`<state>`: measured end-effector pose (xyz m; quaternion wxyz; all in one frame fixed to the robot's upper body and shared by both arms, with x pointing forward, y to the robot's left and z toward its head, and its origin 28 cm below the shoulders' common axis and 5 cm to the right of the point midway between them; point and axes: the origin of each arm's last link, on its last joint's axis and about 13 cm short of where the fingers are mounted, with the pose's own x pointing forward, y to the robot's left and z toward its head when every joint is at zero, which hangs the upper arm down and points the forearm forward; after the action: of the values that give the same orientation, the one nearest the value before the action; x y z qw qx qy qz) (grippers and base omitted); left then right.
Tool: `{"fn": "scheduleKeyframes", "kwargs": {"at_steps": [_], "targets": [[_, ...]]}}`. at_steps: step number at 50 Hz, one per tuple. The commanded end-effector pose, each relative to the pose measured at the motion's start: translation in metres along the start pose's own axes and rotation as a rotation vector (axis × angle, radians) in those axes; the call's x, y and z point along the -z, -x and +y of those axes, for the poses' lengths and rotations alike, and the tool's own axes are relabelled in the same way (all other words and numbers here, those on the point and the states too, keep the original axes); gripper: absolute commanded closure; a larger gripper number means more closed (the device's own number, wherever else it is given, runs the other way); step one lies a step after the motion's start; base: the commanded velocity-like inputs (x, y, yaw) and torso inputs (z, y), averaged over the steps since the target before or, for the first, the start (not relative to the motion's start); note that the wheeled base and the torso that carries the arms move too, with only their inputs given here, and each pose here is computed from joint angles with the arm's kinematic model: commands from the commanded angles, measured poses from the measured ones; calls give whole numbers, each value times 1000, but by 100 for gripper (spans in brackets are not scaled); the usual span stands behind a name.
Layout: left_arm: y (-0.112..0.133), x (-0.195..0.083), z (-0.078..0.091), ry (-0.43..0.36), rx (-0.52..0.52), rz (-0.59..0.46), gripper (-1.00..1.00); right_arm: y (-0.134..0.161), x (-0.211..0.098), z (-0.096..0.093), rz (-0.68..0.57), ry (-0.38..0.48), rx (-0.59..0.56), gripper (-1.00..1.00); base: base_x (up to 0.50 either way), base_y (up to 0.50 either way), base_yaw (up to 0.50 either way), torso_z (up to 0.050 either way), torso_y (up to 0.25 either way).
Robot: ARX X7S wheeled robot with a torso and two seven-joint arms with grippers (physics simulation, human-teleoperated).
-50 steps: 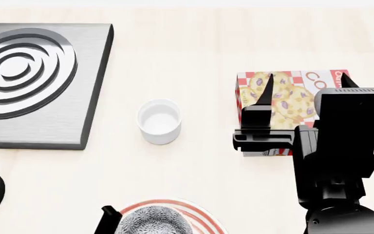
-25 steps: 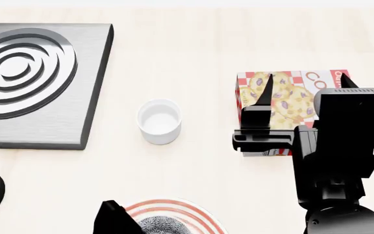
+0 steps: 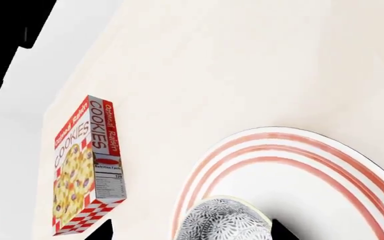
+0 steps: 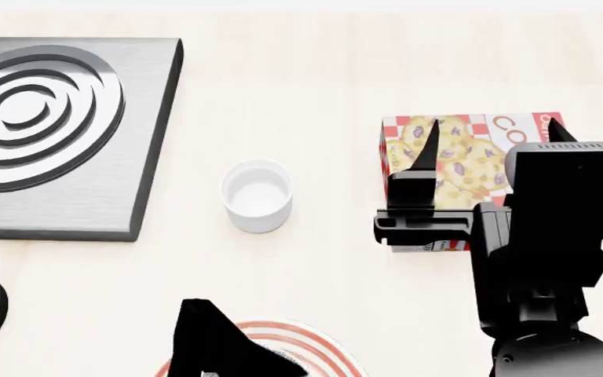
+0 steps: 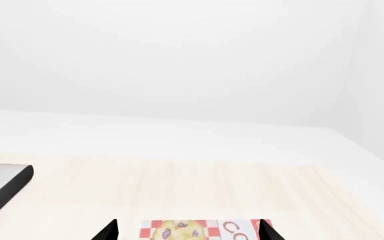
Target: Pick the akita bowl on the stove and place it on the plate.
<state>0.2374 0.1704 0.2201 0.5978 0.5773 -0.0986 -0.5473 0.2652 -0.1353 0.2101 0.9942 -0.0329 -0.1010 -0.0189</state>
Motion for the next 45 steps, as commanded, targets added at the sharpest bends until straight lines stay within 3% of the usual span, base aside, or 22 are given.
{"fn": "scheduleKeyframes", "kwargs": {"at_steps": [1, 45], "targets": [[-3, -5, 4, 46, -68, -61, -100, -1, 1, 0, 0, 0, -1, -100, 0, 0, 0, 0, 0], [9, -8, 12, 246, -310, -169, -100, 0, 0, 0, 1, 4, -3, -100, 0, 0, 0, 0, 0]]}}
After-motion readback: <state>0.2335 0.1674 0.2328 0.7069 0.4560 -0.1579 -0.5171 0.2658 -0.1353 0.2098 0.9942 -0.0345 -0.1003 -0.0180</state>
